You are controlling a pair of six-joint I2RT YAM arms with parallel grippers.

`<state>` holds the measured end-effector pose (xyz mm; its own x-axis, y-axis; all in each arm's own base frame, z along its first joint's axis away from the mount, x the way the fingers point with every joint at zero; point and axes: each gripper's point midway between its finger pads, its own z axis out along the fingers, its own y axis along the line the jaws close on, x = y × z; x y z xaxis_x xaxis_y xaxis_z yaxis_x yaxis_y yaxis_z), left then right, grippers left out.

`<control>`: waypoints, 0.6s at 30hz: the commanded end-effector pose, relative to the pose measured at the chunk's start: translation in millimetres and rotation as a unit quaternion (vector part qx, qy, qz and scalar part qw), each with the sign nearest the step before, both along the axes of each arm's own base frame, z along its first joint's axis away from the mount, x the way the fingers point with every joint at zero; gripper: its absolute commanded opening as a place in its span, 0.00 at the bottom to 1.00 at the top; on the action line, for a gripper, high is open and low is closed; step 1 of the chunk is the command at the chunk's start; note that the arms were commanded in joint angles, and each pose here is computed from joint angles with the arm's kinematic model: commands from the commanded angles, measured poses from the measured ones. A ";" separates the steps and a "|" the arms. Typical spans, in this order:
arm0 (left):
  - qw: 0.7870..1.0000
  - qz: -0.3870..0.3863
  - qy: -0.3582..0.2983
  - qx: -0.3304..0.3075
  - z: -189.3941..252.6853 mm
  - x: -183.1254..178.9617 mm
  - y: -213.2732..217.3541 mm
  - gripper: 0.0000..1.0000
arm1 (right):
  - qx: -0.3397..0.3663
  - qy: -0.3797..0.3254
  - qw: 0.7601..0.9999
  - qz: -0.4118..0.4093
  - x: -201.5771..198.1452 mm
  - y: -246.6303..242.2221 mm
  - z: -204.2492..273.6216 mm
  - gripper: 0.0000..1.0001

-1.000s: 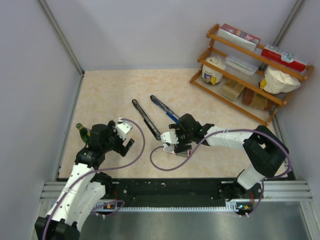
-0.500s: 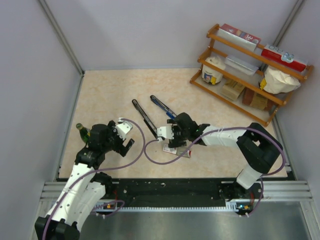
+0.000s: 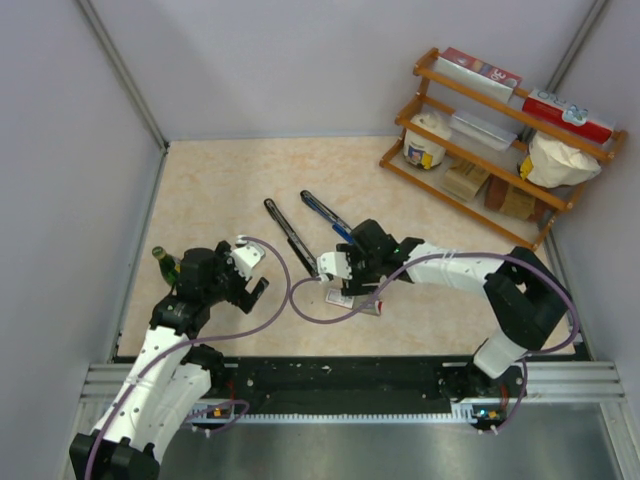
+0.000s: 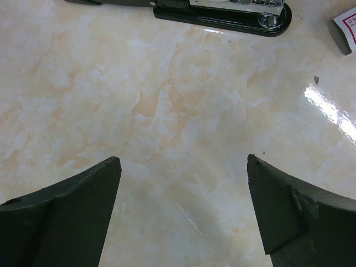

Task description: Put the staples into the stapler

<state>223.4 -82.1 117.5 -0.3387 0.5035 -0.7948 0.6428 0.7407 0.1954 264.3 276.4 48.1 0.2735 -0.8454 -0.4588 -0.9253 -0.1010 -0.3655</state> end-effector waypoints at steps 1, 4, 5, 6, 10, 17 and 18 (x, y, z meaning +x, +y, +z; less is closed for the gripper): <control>1.000 -0.003 -0.020 -0.004 7.6 5.8 -1.1 0.99 | 0.009 0.019 1.000 -0.003 1.0 0.0 8.6 0.74; 1.000 -0.003 -0.019 -0.004 7.3 5.5 -1.1 0.99 | 0.001 0.020 1.000 -0.009 4.8 -3.1 3.5 0.73; 1.000 -0.003 -0.019 -0.004 7.3 5.5 -1.1 0.99 | -0.002 0.021 1.000 -0.012 6.0 -4.8 1.3 0.72; 1.000 -0.003 -0.019 -0.003 7.3 5.5 -1.0 0.99 | -0.004 0.021 1.000 -0.013 6.9 -5.2 0.7 0.72; 1.000 -0.003 -0.021 -0.005 8.3 5.3 -1.3 0.99 | -0.007 0.027 0.999 -0.015 7.9 -6.7 -4.0 0.69; 1.000 -0.003 -0.019 -0.003 7.0 5.1 -0.7 0.99 | -0.012 0.044 0.999 -0.025 8.8 -7.8 -13.3 0.66; 1.000 -0.003 -0.021 -0.003 7.6 5.4 -0.7 0.99 | -0.014 0.047 0.999 -0.023 8.1 -8.2 -14.9 0.65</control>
<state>223.4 -82.1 117.5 -0.3385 0.5036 -0.7949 0.6424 0.7409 0.1958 265.9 261.2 29.1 0.2086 -0.8780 -0.4308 -0.9538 -0.0853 -0.2880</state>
